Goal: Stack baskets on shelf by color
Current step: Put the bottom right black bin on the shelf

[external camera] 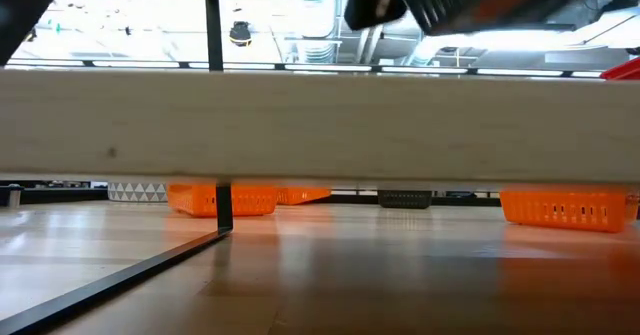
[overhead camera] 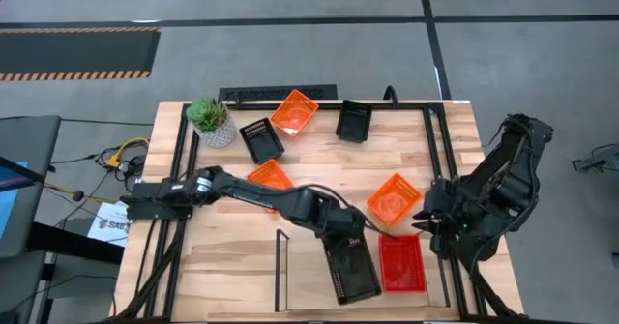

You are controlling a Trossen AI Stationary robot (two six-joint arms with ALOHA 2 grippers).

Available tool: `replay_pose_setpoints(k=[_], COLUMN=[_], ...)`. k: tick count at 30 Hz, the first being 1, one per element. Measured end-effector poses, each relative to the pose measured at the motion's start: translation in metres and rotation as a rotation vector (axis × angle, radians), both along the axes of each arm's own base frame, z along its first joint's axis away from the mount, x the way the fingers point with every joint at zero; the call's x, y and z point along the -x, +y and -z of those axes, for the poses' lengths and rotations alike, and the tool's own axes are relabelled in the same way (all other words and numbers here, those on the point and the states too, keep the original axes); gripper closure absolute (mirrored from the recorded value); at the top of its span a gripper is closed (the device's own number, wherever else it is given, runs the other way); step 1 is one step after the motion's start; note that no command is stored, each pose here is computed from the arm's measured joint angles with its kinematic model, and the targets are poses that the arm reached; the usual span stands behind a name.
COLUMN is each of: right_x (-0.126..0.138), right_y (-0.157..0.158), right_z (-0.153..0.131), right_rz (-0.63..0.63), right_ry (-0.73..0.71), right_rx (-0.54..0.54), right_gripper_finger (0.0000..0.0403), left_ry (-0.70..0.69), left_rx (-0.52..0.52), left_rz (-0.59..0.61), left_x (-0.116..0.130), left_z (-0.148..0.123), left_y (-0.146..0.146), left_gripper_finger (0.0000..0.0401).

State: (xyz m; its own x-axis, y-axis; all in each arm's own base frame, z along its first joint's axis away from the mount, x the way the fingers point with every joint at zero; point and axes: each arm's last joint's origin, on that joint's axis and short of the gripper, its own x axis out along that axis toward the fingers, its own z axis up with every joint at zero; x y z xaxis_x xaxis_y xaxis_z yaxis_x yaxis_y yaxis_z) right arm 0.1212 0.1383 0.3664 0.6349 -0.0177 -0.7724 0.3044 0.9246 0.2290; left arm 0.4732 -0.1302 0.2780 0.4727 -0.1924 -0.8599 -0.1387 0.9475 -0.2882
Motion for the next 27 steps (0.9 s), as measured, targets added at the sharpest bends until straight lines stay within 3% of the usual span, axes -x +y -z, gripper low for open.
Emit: replay_pose_setpoints(k=[6,20,27], right_x=[0.005,0.011,0.011], right_y=[0.004,0.008,0.008], right_z=[0.0,0.0,0.0], right_rz=[-0.035,-0.071,-0.072], right_ry=[0.0,0.002,0.002], right_rx=[0.0,0.006,0.007], right_gripper_finger=[0.0284,0.0284,0.0284], left_ry=[0.097,0.101,0.1], left_rx=[0.019,0.017,0.046], left_rz=[-0.024,-0.012,0.052], left_x=[-0.009,-0.018,-0.018], left_z=[0.035,0.041,0.041], left_y=[-0.007,0.02,0.023], left_gripper_finger=[0.0401,0.0401,0.0401])
